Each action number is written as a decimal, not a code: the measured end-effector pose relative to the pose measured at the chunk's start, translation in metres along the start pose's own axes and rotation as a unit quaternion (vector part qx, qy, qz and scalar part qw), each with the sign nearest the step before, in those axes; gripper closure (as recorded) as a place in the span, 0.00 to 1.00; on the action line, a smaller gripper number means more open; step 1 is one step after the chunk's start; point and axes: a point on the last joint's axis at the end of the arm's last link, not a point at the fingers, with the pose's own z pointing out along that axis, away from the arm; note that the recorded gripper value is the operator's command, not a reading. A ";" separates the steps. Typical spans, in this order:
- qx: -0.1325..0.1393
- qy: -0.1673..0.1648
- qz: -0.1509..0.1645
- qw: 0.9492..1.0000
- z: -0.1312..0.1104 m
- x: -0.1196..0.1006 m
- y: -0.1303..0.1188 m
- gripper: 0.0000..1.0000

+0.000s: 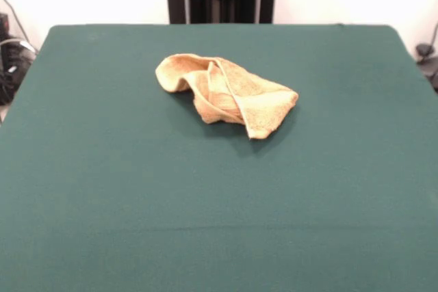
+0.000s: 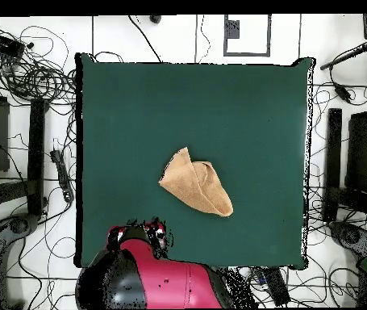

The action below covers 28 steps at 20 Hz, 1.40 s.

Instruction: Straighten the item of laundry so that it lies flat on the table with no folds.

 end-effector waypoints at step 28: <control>-0.007 0.071 0.050 0.996 0.068 0.018 -0.043 0.00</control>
